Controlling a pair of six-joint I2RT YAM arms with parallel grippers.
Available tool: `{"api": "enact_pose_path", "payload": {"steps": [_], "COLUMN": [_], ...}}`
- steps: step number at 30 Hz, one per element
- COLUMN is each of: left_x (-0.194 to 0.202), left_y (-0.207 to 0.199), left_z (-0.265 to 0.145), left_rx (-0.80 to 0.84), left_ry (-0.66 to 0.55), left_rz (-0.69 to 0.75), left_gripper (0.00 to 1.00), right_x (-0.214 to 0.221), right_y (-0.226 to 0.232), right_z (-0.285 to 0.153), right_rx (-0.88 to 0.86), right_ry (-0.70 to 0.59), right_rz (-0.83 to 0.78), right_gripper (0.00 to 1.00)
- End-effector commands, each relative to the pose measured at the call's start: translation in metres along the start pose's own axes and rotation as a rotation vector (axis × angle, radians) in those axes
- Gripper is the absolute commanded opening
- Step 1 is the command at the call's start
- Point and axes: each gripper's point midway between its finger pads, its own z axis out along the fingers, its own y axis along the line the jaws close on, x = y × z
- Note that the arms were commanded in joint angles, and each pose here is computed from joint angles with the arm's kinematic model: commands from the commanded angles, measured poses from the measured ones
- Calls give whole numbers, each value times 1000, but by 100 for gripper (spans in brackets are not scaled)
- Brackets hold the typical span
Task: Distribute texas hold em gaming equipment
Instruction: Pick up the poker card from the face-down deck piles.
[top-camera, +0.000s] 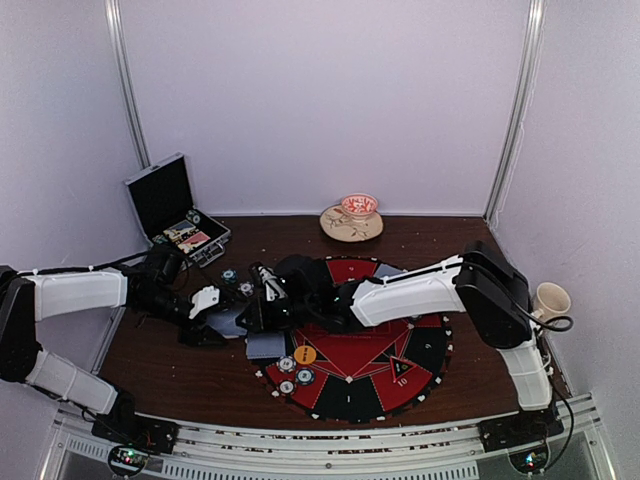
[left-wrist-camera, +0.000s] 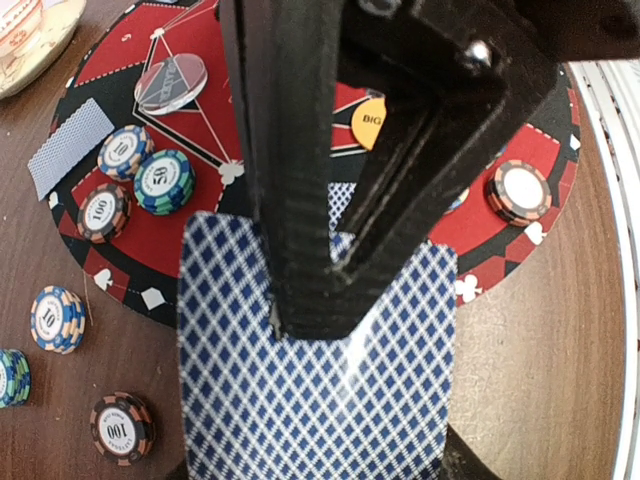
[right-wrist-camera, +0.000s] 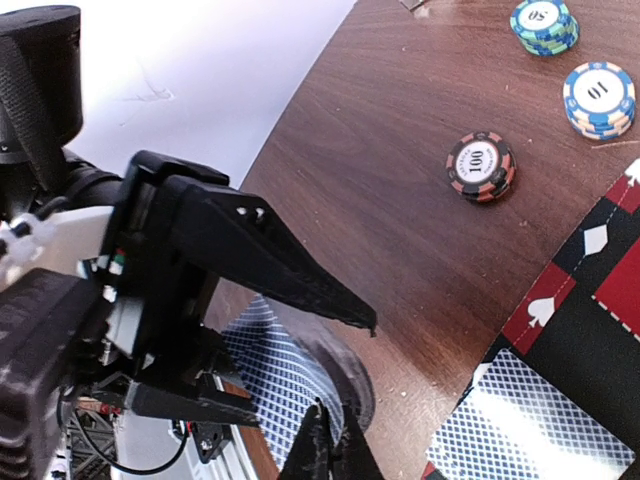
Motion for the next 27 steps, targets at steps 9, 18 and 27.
{"api": "enact_pose_path", "payload": {"steps": [9, 18, 27], "left_x": [-7, -7, -7], "left_y": [2, 2, 2], "left_z": [-1, -2, -1], "left_rx": [-1, -1, 0], "left_ry": [-32, -34, -34], "left_rz": [22, 23, 22], "left_gripper": [52, 52, 52], "right_x": [-22, -51, -89], "right_y": [20, -1, -56], "right_z": [-33, -76, -86], "right_rx": [-23, -5, 45], "right_ry": [-60, -169, -282], "right_rz": [-30, 8, 110], "right_gripper": [0, 0, 0]}}
